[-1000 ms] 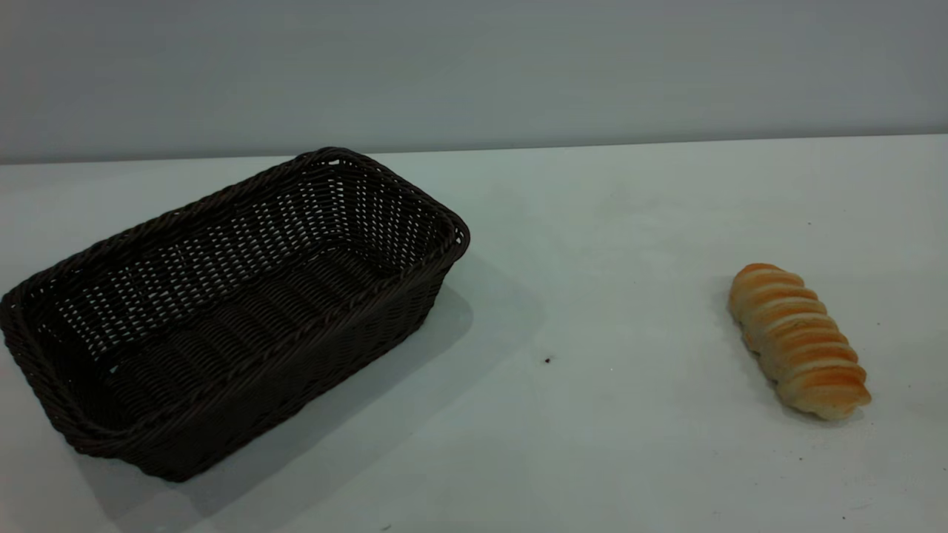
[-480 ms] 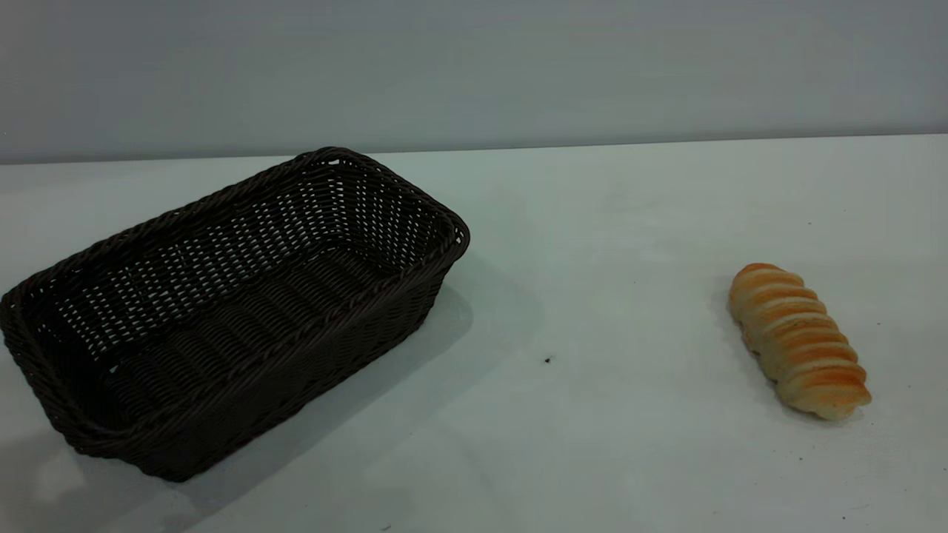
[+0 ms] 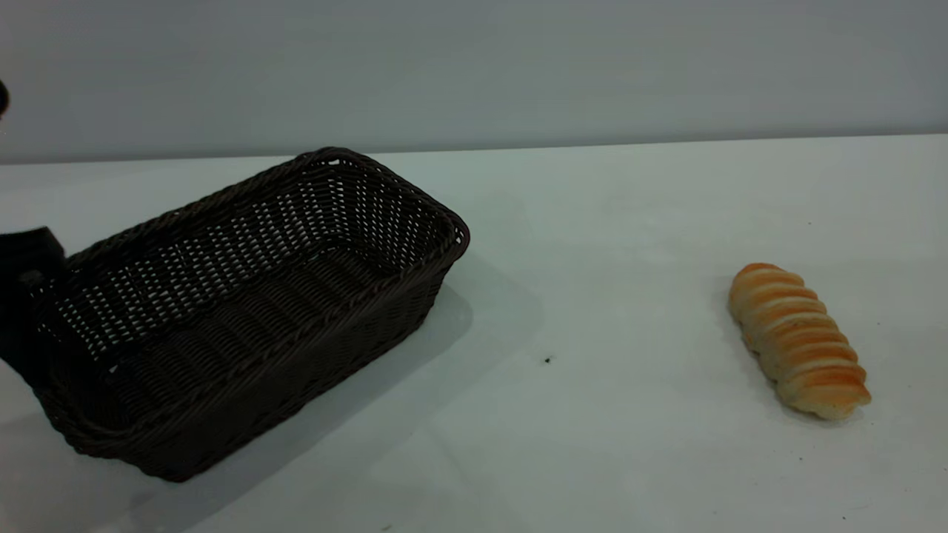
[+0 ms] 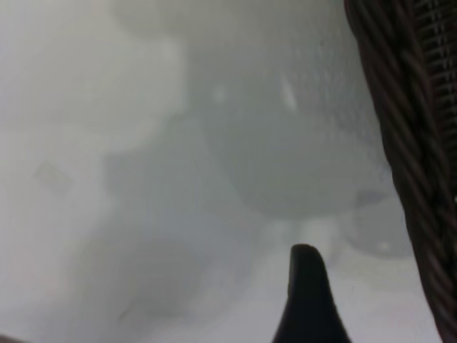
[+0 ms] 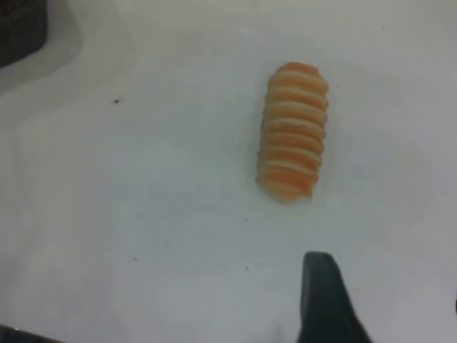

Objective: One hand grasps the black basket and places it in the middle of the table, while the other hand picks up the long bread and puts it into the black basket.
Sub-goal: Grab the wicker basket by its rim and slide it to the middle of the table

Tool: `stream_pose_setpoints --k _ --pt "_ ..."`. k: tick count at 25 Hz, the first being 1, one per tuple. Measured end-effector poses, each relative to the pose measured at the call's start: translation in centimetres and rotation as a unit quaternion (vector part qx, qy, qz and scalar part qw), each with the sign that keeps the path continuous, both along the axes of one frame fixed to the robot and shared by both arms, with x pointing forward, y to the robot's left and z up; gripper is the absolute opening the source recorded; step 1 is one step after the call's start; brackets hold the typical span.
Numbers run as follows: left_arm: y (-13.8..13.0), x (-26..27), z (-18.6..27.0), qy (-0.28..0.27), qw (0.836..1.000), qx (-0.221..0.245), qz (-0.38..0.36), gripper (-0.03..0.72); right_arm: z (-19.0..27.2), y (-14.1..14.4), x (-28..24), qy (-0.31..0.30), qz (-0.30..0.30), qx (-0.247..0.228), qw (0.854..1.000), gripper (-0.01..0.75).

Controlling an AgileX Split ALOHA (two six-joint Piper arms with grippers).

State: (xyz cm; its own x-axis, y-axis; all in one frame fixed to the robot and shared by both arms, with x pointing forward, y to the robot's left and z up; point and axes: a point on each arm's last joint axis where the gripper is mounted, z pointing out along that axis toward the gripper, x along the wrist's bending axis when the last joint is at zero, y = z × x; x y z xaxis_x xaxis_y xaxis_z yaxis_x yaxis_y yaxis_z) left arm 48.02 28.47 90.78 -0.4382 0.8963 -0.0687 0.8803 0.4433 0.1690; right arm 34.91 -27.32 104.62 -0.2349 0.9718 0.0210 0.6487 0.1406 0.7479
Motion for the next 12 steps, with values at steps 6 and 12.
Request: stream_pose_setpoints --k 6,12 --pt "-0.2 2.0 -0.9 0.0 1.0 -0.002 0.002 0.573 0.1 0.0 0.0 -0.004 0.0 0.002 1.0 0.414" --pt "-0.4 3.5 -2.1 0.011 1.0 -0.01 0.015 0.573 0.1 0.0 0.1 -0.006 -0.001 0.002 1.0 0.414"
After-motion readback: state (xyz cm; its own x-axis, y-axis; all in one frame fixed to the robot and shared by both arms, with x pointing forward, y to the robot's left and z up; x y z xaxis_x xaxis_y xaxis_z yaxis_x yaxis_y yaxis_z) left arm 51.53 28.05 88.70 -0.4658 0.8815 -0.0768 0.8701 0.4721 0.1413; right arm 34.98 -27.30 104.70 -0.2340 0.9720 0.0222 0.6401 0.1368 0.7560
